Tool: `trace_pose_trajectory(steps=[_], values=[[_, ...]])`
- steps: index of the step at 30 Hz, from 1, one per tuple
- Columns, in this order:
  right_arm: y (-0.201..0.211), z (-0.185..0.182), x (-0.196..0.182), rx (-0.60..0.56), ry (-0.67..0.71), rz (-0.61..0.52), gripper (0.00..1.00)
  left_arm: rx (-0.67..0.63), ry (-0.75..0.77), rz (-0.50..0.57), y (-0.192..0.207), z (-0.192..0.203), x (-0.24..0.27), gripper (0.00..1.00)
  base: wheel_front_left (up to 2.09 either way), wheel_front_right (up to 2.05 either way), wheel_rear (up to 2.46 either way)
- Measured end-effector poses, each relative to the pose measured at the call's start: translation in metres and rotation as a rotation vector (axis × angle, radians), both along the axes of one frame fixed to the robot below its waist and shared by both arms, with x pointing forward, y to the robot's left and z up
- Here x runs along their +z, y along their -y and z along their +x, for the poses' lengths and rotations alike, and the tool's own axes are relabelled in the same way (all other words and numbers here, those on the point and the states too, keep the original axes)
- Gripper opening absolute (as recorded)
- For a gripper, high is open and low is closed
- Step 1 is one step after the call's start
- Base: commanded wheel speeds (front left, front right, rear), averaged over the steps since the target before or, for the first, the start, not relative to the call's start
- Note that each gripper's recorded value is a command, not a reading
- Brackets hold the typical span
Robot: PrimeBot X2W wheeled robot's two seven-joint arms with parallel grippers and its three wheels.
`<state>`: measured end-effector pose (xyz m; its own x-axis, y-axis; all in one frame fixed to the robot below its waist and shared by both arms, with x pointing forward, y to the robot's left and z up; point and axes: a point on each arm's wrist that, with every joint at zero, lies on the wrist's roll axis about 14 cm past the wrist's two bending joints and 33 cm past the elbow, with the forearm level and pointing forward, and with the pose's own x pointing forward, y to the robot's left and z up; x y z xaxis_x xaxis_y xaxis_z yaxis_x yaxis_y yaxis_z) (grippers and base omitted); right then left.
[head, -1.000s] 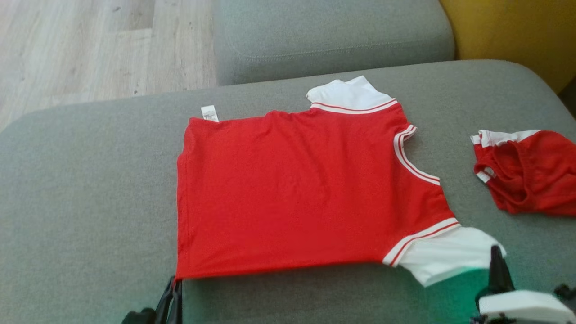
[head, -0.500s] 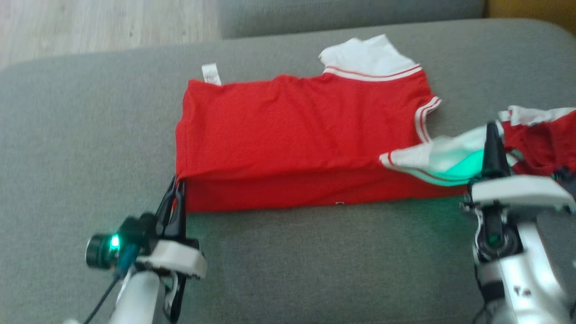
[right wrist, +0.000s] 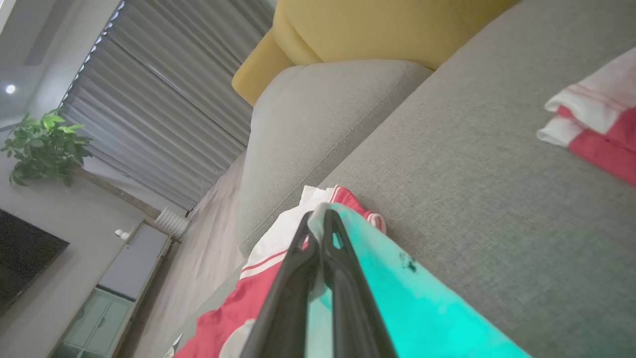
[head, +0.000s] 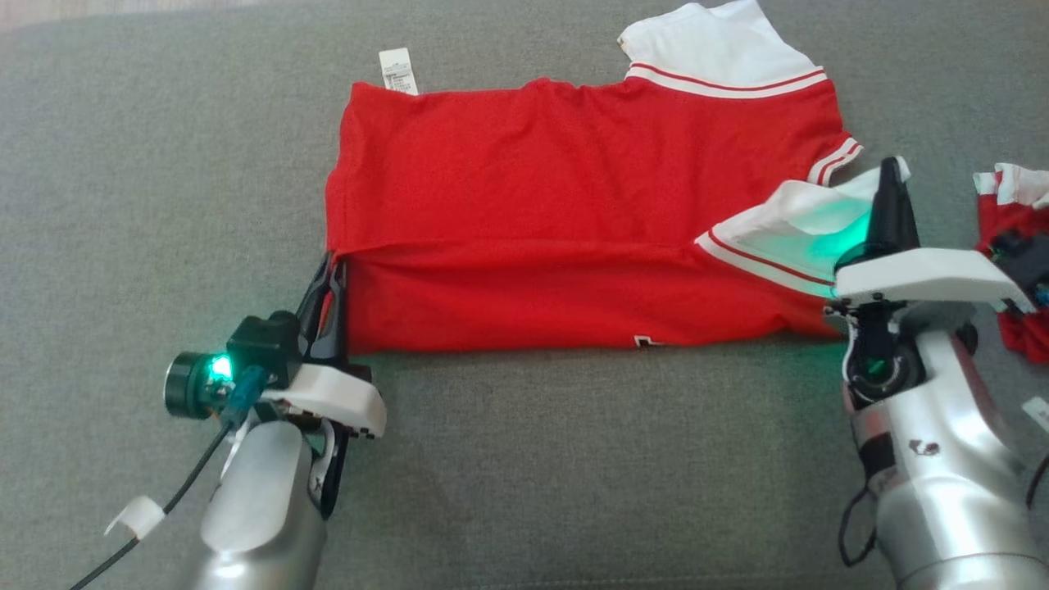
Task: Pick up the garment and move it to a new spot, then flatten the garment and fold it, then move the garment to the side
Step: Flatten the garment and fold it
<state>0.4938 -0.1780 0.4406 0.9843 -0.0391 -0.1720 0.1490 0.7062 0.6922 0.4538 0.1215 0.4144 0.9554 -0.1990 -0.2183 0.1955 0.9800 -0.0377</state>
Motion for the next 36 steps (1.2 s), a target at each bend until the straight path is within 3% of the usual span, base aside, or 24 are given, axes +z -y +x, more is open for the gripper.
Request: trace_pose_trajectory(steps=[1, 2, 7, 10, 12, 16, 21, 22, 23, 24, 25, 35, 36], values=[[-0.002, 0.001, -0.001, 0.006, 0.003, -0.020, 1.00, 0.005, -0.002, 0.002, -0.001, 0.001, -0.001, 0.85, 0.00, 0.00, 0.00], [-0.004, 0.002, 0.001, 0.018, 0.012, -0.051, 1.00, 0.015, -0.001, 0.004, -0.002, 0.001, 0.000, 1.00, 0.00, 0.00, 0.00], [-0.008, 0.001, 0.014, 0.118, 0.072, -0.290, 1.00, 0.088, 0.014, -0.026, -0.013, -0.001, 0.006, 1.00, 0.00, 0.00, 0.00], [0.010, -0.010, 0.019, 0.095, 0.092, -0.396, 1.00, 0.109, -0.034, -0.058, -0.015, -0.018, -0.008, 1.00, 0.00, 0.00, 0.00], [0.024, -0.034, 0.001, 0.078, 0.038, -0.462, 1.00, 0.114, -0.091, -0.080, -0.014, -0.036, -0.025, 1.00, 0.00, 0.00, 0.00], [0.023, -0.062, -0.023, 0.111, -0.031, -0.537, 1.00, 0.107, -0.136, -0.110, -0.009, -0.043, -0.036, 1.00, 0.00, 0.00, 0.00], [0.033, -0.068, -0.024, 0.096, -0.044, -0.588, 1.00, 0.083, -0.202, -0.123, 0.001, -0.052, -0.053, 1.00, 0.00, 0.00, 0.00], [0.035, -0.069, -0.024, 0.093, -0.049, -0.595, 1.00, 0.073, -0.211, -0.128, 0.004, -0.052, -0.055, 0.92, 0.00, 0.00, 0.00], [0.035, -0.070, -0.026, 0.098, -0.054, -0.607, 1.00, 0.059, -0.218, -0.132, 0.007, -0.052, -0.057, 0.56, 0.00, 0.00, 0.00], [0.035, -0.071, -0.027, 0.104, -0.059, -0.617, 1.00, 0.052, -0.224, -0.138, 0.009, -0.052, -0.058, 0.38, 0.00, 0.00, 0.00], [0.035, -0.072, -0.030, 0.107, -0.070, -0.617, 1.00, 0.043, -0.230, -0.139, 0.011, -0.051, -0.059, 0.00, 0.00, 0.00, 0.00], [0.025, -0.085, -0.084, 0.178, -0.249, -0.582, 1.00, 0.021, -0.241, -0.145, 0.016, -0.047, -0.062, 0.00, 0.00, 0.00, 0.00], [0.023, -0.082, -0.085, 0.185, -0.250, -0.580, 0.59, 0.024, -0.238, -0.145, 0.015, -0.047, -0.061, 0.00, 0.00, 0.00, 0.00]])
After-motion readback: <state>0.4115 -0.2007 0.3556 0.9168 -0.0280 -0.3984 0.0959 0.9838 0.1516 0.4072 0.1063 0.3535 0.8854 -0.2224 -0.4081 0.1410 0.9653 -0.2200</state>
